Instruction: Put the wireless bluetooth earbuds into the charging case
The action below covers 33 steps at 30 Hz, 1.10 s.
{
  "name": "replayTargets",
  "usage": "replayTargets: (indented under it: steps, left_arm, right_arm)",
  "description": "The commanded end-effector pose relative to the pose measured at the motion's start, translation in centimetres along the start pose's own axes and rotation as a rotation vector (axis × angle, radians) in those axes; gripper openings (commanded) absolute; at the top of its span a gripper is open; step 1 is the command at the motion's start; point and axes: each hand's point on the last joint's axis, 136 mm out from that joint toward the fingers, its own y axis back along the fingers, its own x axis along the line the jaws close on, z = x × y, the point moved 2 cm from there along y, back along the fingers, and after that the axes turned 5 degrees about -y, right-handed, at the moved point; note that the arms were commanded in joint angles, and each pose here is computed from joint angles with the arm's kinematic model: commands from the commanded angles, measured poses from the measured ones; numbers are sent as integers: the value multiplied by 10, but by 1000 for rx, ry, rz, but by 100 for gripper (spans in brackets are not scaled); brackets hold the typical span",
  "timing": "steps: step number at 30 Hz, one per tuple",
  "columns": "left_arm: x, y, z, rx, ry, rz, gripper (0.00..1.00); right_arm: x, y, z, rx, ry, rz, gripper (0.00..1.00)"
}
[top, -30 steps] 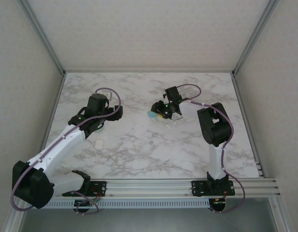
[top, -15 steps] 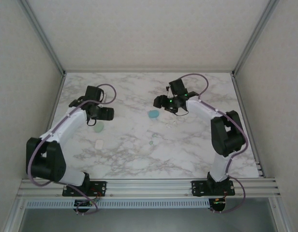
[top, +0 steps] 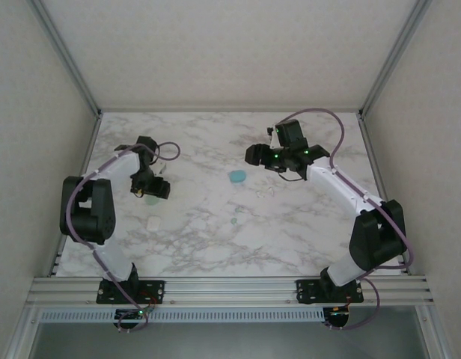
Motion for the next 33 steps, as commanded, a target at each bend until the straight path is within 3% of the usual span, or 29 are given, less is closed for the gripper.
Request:
replayTargets:
  steps: [1, 7, 18, 24, 28, 33]
  left_arm:
    - [6, -5, -6, 69, -25, 22, 72]
    - [18, -17, -3, 106, -39, 89, 68]
    - [10, -23, -10, 152, -79, 42, 49]
    - [4, -13, -10, 137, -88, 25, 31]
    - [-21, 27, 3, -22, -135, -54, 29]
    - [-92, 125, 16, -415, -416, -247, 28]
  right_arm:
    - [-4, 9, -2, -8, 16, -21, 69]
    - [-5, 9, -7, 11, 8, -19, 69]
    - [-9, 10, -11, 11, -1, -30, 69]
    - [-8, 9, -10, 14, -10, -29, 69]
    - [-5, 12, -9, 21, -42, 1, 68]
    - [5, 27, -6, 29, -110, 141, 65]
